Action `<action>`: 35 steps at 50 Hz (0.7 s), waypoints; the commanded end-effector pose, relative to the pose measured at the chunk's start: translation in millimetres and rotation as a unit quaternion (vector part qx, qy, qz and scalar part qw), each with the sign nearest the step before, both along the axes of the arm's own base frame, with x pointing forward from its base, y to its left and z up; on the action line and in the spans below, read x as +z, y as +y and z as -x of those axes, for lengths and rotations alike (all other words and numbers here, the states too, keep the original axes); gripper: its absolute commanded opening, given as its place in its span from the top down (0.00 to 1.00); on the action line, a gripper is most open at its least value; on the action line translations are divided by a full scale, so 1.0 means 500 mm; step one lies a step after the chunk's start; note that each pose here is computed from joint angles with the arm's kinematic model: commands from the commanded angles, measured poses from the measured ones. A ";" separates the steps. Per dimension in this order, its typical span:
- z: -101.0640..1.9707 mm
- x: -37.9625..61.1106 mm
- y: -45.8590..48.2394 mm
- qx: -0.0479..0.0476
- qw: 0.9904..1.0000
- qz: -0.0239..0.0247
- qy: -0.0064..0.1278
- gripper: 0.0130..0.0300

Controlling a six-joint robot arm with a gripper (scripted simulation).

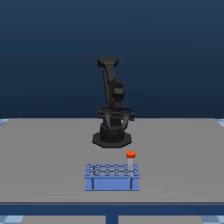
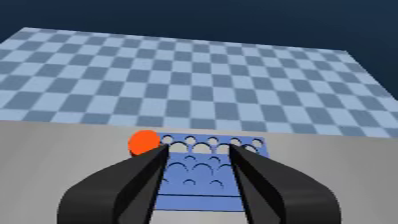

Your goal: Pick up the centrifuge tube on the rack

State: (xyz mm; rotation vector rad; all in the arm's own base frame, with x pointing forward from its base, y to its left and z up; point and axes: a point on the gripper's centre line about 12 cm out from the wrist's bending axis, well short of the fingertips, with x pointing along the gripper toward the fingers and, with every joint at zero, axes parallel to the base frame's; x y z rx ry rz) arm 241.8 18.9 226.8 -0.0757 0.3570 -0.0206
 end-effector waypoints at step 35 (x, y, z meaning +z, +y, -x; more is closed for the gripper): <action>-0.103 -0.032 0.078 0.000 0.998 -0.028 0.059 0.00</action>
